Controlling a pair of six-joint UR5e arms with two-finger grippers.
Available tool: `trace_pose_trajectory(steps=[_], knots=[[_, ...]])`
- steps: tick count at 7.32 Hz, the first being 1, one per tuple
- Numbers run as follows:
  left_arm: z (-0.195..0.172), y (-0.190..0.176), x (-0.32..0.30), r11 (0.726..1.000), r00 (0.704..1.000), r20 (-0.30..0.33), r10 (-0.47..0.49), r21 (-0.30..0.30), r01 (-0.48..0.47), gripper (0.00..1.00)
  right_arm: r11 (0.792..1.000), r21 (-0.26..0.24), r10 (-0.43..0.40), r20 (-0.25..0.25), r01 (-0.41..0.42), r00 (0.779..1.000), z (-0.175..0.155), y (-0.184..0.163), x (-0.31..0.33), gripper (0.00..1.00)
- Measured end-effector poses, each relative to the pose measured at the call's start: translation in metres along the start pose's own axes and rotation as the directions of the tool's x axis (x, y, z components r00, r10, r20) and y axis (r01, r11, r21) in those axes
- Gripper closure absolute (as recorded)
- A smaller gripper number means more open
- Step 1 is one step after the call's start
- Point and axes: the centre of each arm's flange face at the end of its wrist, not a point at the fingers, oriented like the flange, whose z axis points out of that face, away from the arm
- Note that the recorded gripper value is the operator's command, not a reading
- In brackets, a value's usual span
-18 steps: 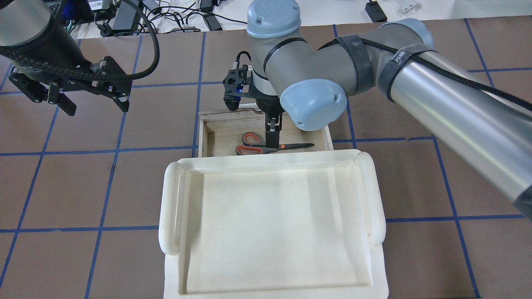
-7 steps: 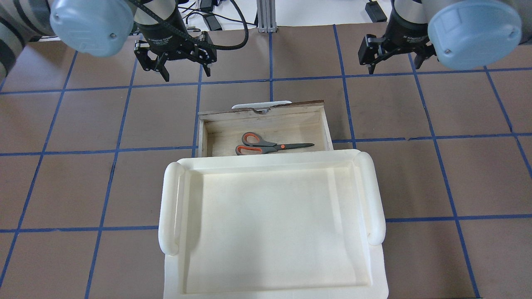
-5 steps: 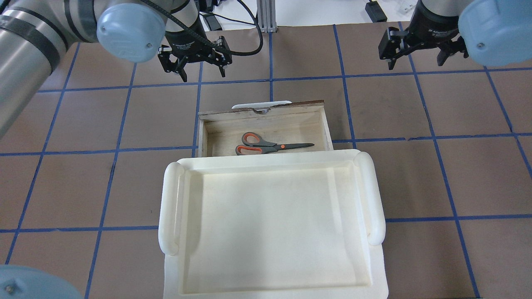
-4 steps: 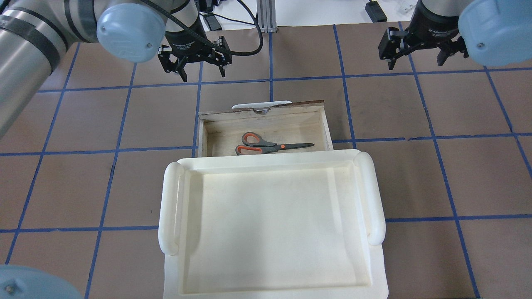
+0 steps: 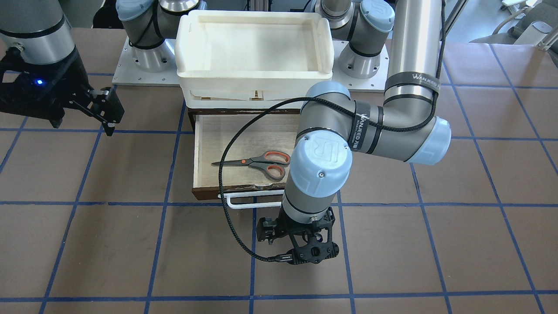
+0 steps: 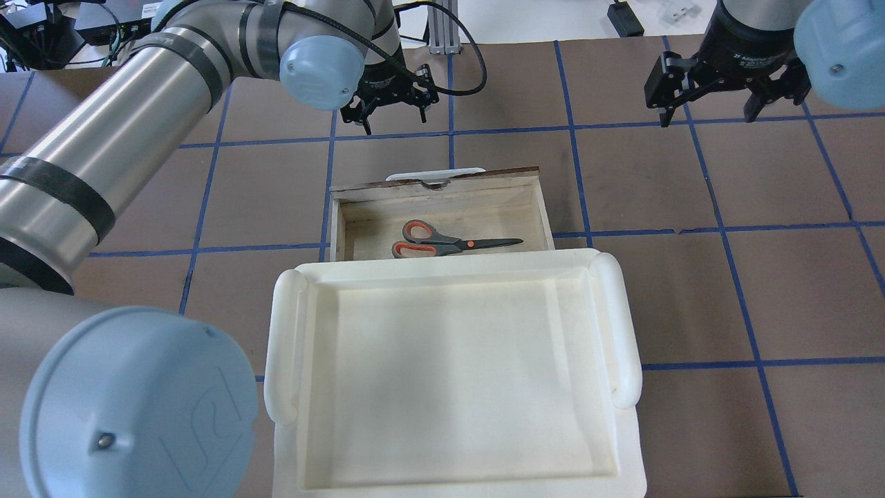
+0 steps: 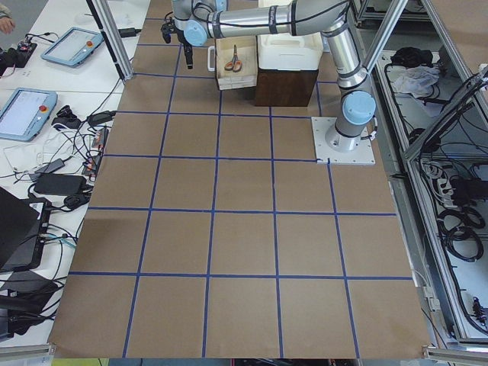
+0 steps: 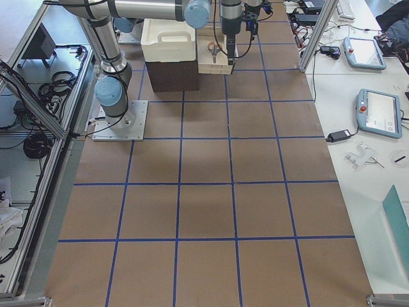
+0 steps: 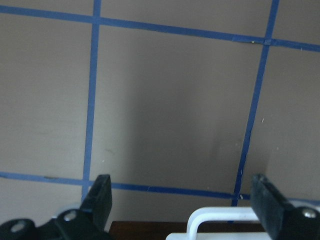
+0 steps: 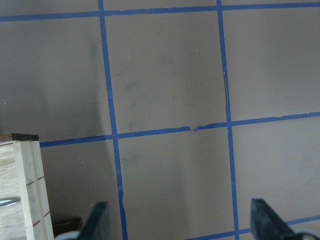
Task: Put scissors in drawer and close it
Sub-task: 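Raise the right gripper away while moving the left gripper above the drawer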
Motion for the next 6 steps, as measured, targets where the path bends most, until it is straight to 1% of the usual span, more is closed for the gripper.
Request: trace_pose_trajectory(steps=[2,3,5,6], knots=[[0.024,0.006,0.02,1.0,1.0,0.0,0.017,-0.012,-0.017,0.0,1.0,-0.008,0.008,0.004,-0.008,1.0,0.007,-0.005,-0.003,0.0],[0.035,0.013,0.031,0.999,0.999,0.001,0.034,-0.025,-0.034,0.0,0.999,-0.012,0.031,0.004,-0.031,1.0,0.008,-0.005,-0.004,0.0],[0.053,0.026,0.05,0.995,0.996,-0.004,0.084,-0.058,-0.084,0.0,0.998,-0.026,0.052,0.001,-0.052,0.999,0.01,-0.002,-0.006,0.0],[0.061,0.028,0.053,0.991,0.994,-0.013,0.107,-0.08,-0.107,0.0,0.998,-0.033,0.046,0.004,-0.046,0.999,0.009,0.001,-0.01,0.0]])
